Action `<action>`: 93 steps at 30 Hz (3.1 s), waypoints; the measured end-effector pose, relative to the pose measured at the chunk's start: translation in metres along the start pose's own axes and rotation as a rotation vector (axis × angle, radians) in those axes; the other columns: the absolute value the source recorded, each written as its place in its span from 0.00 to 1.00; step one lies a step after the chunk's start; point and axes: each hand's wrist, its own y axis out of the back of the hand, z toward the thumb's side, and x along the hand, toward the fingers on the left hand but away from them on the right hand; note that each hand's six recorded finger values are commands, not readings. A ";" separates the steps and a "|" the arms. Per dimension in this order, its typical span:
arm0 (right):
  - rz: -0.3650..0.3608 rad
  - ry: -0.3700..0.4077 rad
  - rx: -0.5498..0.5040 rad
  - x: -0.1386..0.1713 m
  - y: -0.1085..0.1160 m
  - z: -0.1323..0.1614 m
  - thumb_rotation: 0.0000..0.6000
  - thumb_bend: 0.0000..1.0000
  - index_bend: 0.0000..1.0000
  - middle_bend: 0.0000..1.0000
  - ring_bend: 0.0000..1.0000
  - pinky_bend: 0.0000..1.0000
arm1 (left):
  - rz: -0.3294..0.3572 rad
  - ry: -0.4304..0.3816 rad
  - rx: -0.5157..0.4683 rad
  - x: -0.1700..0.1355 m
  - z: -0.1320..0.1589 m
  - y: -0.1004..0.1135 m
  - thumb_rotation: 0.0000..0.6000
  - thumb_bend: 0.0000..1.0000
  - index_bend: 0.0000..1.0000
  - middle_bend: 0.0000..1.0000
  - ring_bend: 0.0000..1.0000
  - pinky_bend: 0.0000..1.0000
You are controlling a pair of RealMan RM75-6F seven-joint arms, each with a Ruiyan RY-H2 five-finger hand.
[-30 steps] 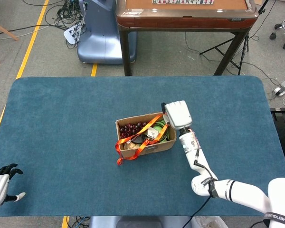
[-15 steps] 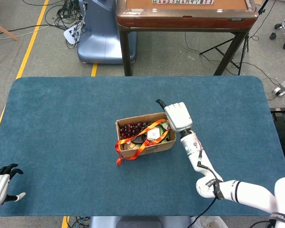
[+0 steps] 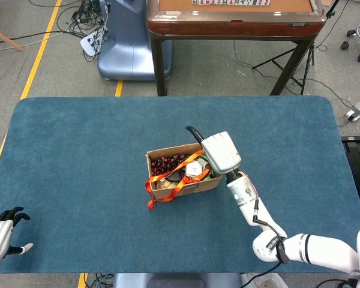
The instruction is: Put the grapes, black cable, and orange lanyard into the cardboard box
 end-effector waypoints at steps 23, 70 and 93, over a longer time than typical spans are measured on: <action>-0.040 0.592 0.448 0.072 -0.032 0.094 1.00 0.00 0.30 0.95 0.95 1.00 | 0.005 -0.003 -0.003 -0.001 0.001 0.001 1.00 0.01 0.34 0.17 0.16 0.36; 0.086 0.735 0.675 0.046 -0.133 0.163 1.00 0.21 0.37 0.96 0.95 1.00 | 0.010 -0.005 -0.006 -0.003 0.001 0.003 1.00 0.01 0.34 0.17 0.16 0.36; 0.086 0.720 0.693 0.039 -0.146 0.165 1.00 0.27 0.50 0.97 0.95 1.00 | 0.014 -0.006 -0.011 -0.004 0.001 0.003 1.00 0.01 0.34 0.18 0.16 0.36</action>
